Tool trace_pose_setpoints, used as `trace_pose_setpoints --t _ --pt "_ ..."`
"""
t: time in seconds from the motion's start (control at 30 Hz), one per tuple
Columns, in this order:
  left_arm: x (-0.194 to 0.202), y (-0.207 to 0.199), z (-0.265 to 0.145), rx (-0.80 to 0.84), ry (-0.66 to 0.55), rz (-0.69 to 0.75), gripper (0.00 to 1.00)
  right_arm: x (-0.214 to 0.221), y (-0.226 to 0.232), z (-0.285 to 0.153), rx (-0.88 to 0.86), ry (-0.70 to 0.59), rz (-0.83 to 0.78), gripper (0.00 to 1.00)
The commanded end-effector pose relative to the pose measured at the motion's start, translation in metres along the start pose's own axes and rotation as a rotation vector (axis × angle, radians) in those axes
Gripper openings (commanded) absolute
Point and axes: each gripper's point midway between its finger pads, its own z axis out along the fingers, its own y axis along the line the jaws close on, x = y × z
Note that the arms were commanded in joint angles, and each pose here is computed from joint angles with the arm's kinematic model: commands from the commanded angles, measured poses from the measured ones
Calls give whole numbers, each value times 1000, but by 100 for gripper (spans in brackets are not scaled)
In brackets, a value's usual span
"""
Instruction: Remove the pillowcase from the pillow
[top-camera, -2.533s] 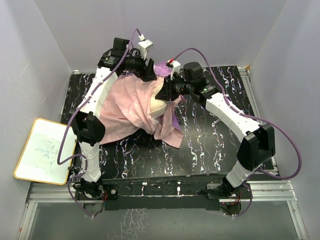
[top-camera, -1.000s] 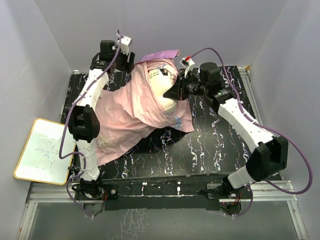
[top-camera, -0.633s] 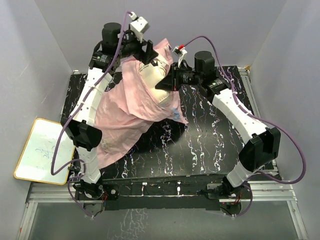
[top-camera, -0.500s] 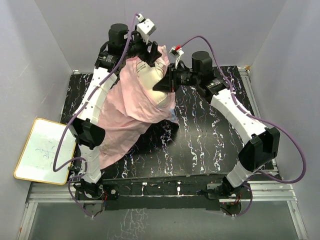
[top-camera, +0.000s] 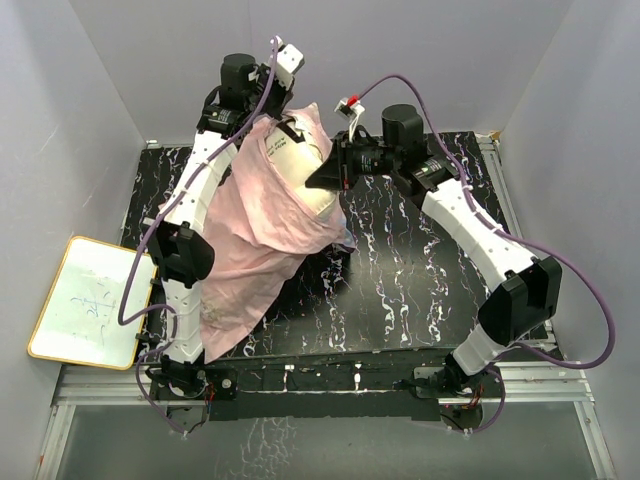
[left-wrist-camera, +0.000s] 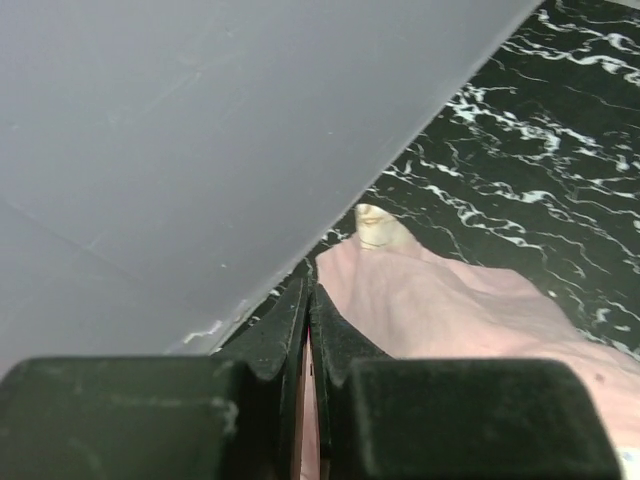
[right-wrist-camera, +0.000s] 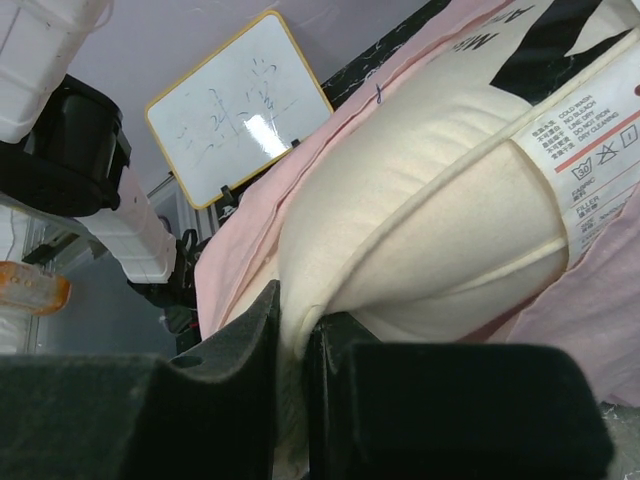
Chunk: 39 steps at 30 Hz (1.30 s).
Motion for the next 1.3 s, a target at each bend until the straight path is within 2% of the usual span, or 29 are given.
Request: trace_pose_setpoints --t 0.0,0.23,0.37,0.43,0.47,0.53,0.57,0.6,0.67,0.8,0.93,1.07,1.27 --pt "-32 35 -12 -172 -77 81 0 -52 61 -26 -130 -143 -235 8" --pt "-29 84 -3 -393 -81 108 0 -45 84 -34 -212 -133 -259 8" --pt "-17 91 -4 -387 -63 76 0 -44 90 -40 -212 -147 -273 8" --pt "-20 92 -14 -331 -92 -15 0 -44 87 -41 -194 -153 -275 8" --pt "-25 91 -22 -283 -120 -67 14 -44 83 -40 -175 -154 -272 8" --pt "-35 88 -44 -182 -162 -128 60 -45 69 -39 -127 -150 -271 8" --pt "-39 85 -55 -148 -167 -132 72 -45 62 -38 -102 -146 -265 8" --pt "-41 81 -66 -111 -168 -129 80 -45 56 -36 -85 -144 -260 8" --pt "-47 67 -94 -27 -178 -115 90 -49 50 -34 -73 -146 -262 8" --pt "-55 39 -136 93 -201 -83 92 -53 41 -26 -67 -132 -255 8" --pt "-61 14 -154 178 -223 -87 92 -57 38 -21 -74 -132 -256 8" --pt "-54 -3 -145 258 -211 -113 90 -57 39 -18 -85 -130 -242 8" --pt "-25 -2 -107 273 -96 -102 83 -54 41 -15 -92 -126 -231 8"
